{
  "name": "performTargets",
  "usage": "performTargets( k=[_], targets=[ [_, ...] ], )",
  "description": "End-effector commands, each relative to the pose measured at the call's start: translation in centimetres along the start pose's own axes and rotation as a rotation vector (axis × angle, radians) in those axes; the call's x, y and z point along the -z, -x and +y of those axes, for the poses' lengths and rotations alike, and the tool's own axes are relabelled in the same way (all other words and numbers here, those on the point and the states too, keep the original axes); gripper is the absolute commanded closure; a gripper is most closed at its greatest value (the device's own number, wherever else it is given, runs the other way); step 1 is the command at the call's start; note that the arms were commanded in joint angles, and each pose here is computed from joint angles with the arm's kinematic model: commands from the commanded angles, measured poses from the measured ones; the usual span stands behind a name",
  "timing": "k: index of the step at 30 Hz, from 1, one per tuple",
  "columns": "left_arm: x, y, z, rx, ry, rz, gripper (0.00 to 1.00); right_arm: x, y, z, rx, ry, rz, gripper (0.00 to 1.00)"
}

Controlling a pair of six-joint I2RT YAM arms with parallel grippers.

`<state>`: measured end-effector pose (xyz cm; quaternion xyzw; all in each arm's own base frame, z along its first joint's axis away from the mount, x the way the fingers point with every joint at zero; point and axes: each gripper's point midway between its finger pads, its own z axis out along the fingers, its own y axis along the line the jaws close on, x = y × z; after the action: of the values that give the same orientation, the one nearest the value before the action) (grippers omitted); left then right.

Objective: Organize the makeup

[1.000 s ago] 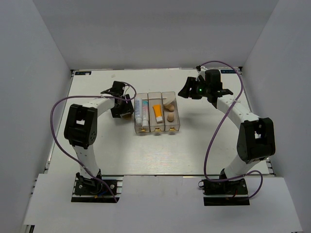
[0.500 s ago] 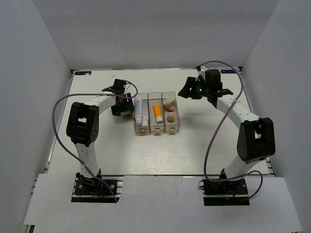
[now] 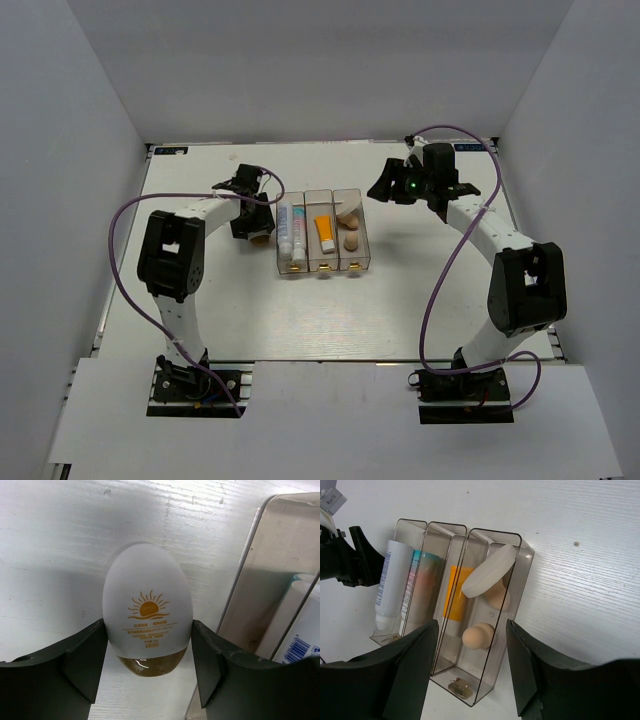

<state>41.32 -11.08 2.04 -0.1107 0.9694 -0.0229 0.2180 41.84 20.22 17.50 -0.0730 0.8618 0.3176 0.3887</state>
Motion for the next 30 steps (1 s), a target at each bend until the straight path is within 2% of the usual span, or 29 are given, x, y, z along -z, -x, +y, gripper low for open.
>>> performTargets(
  k=[1, 4, 7, 8, 14, 19, 21, 25, 30],
  targets=[
    [-1.1, -4.3, 3.4, -0.032, 0.133, 0.121, 0.29, 0.5, 1.3, 0.6, 0.025, 0.023, -0.048, 0.38],
    [-1.0, -4.9, 4.4, -0.051, 0.171, 0.129, 0.32, 0.6, 1.3, 0.6, 0.026, 0.024, -0.051, 0.37],
    [-0.8, -5.6, 5.1, -0.063, 0.197, 0.141, 0.44, 0.6, 1.3, 0.5, 0.021, 0.021, -0.051, 0.38],
    [-0.7, -5.4, 5.1, -0.061, 0.191, 0.133, 0.52, 0.6, 1.3, 0.5, 0.020, 0.019, -0.050, 0.37],
    [3.9, -2.2, 2.8, -0.016, 0.063, 0.002, 0.71, 0.8, 1.4, 0.5, 0.022, 0.018, -0.056, 0.37],
    [9.0, -0.1, -1.0, 0.006, -0.163, -0.111, 0.75, 0.7, 1.2, 0.4, 0.014, 0.021, -0.052, 0.38],
    [10.4, -0.4, -2.8, 0.013, -0.283, -0.107, 0.77, 0.7, 1.3, 0.6, 0.016, 0.024, -0.053, 0.37],
    [14.6, 0.7, -6.2, 0.007, -0.503, -0.187, 0.79, 0.8, 1.3, 0.5, 0.022, 0.020, -0.055, 0.38],
    [17.0, 1.9, -11.2, -0.038, -0.692, -0.177, 0.80, 0.5, 1.2, 0.5, 0.021, 0.023, -0.052, 0.37]
  ],
)
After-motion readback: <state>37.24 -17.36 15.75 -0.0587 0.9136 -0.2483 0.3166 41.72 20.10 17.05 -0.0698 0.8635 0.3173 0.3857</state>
